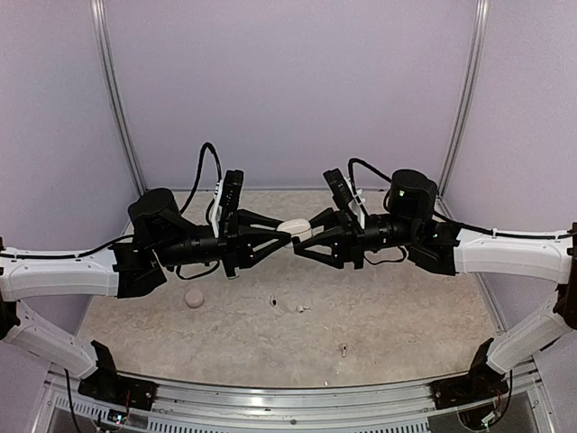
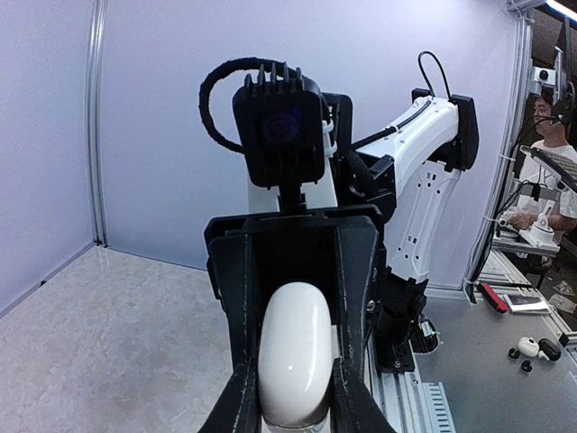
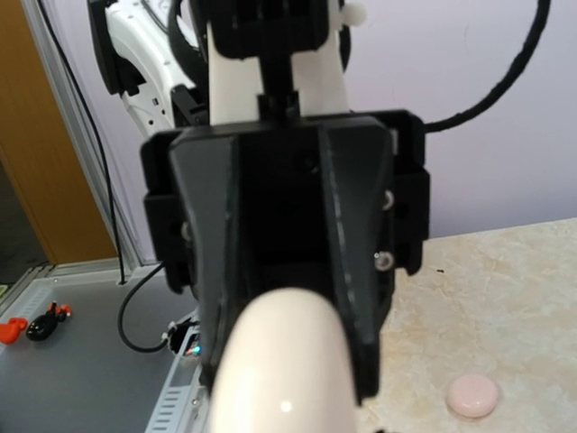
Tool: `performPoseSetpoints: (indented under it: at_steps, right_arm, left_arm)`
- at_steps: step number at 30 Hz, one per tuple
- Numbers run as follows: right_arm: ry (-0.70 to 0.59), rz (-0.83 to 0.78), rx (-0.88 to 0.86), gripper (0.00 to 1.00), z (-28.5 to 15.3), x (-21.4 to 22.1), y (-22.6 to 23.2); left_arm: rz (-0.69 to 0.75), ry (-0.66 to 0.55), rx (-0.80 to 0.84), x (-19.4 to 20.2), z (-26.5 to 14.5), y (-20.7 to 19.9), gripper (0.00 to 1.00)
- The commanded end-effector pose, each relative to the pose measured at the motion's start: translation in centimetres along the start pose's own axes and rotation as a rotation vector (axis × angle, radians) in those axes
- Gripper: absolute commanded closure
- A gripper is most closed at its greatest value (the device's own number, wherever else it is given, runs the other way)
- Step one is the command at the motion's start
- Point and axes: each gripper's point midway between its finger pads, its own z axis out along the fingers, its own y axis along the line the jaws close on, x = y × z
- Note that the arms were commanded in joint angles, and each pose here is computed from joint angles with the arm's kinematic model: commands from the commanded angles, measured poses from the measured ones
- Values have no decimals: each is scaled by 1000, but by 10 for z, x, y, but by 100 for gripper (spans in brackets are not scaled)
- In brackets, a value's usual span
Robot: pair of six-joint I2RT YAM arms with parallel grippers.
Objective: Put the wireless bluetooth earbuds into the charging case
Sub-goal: Pass from the left arm to the right
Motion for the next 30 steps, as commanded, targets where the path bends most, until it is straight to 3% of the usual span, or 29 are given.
performPoseSetpoints:
  at_steps: [1,11,15,19,30]
  right_arm:
    - [-9,-5,-23,59,1,-1,4]
    - [-14,-18,-30,69,0,-2,7]
    - [-8,-25,-11,72,-2,-2,6]
    - [0,-31,11,75,-4,0,4]
    - [35,-55,40,79,-7,7,3]
  left_arm:
    - [20,-33,2,-9,0,-2,82]
    - [17,-23,-15,-5,1,2,79]
    - [7,-2,-50,-2,2,9,60]
    - [8,-8,-85,-7,1,14,52]
    - [-21,1,-103,-7,6,20,50]
